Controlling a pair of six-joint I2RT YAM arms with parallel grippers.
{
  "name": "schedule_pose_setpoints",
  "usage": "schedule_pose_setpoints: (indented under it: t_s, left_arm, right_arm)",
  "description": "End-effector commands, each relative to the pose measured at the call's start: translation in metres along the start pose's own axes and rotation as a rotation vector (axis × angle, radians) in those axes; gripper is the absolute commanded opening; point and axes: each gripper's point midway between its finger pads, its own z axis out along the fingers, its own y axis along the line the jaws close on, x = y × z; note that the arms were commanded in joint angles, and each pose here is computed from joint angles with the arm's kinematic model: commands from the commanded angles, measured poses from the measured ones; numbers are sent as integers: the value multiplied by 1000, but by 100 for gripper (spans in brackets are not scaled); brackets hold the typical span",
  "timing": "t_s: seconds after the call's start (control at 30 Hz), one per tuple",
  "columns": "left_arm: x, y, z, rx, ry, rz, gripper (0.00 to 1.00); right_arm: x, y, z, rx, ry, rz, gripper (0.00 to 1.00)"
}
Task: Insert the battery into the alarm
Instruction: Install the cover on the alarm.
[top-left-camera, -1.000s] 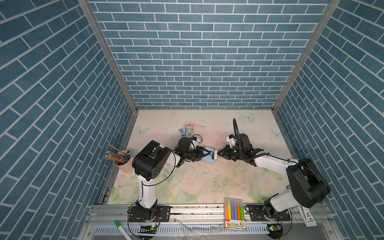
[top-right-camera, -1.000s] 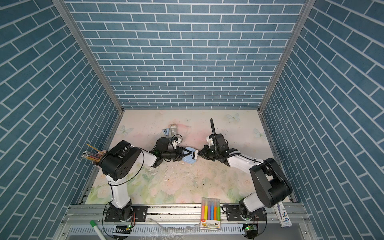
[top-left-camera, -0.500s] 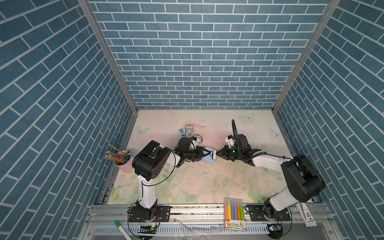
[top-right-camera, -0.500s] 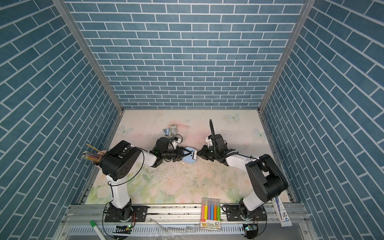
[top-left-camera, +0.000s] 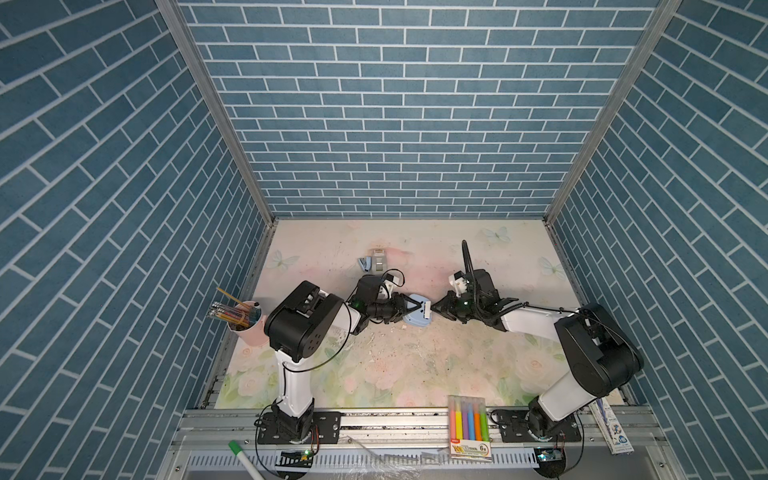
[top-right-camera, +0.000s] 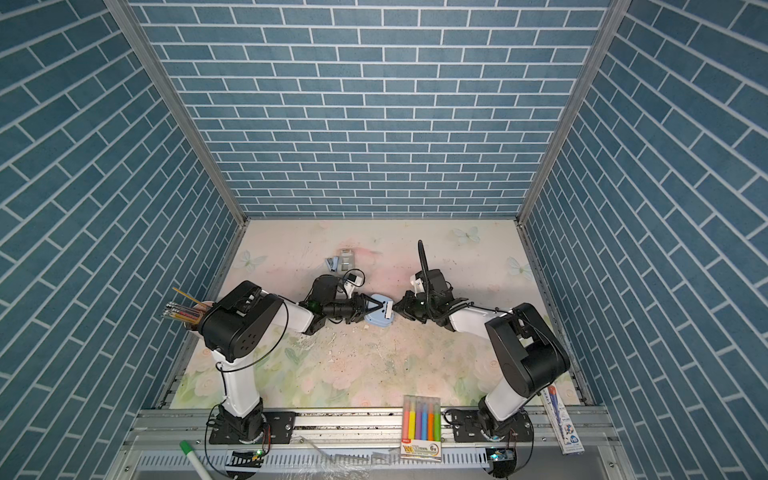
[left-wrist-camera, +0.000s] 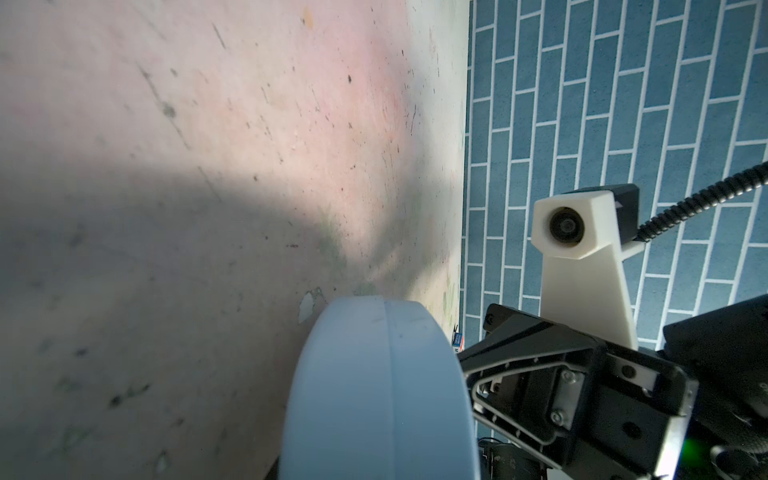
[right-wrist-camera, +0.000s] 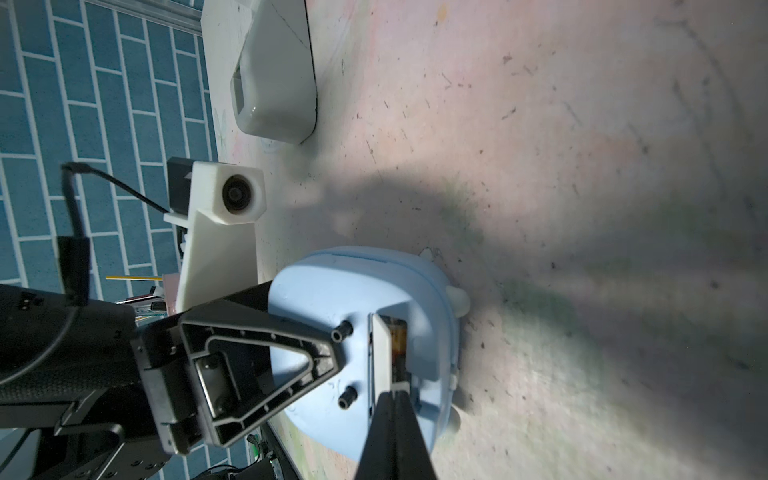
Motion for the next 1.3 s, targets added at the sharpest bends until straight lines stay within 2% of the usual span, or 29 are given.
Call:
schedule_pose_setpoints:
  t_s: [0.0,0.67,0.93,1.1,1.2,1.27]
  left_arm:
    - [13,33,1,-94,14,-61,2]
    - [13,33,1,-91,16,-61,2]
    - [13,33,1,-90,14,-60,2]
    - [13,33,1,-89,14,-59,2]
    - [13,33,1,-88,14,-59,2]
    - [13,33,1,-88,14,-59,2]
  right_arm:
    - [2,1,4,-15,12,21,0]
    - [3,-8,9,32,37,28,0]
    - [1,-5,8,46,42,21,15]
    - [-1,-5,10,46,43,23,19]
    - [-3,-3,9,45,38,19,18]
    - [-4,-1,10,44,36,16,14]
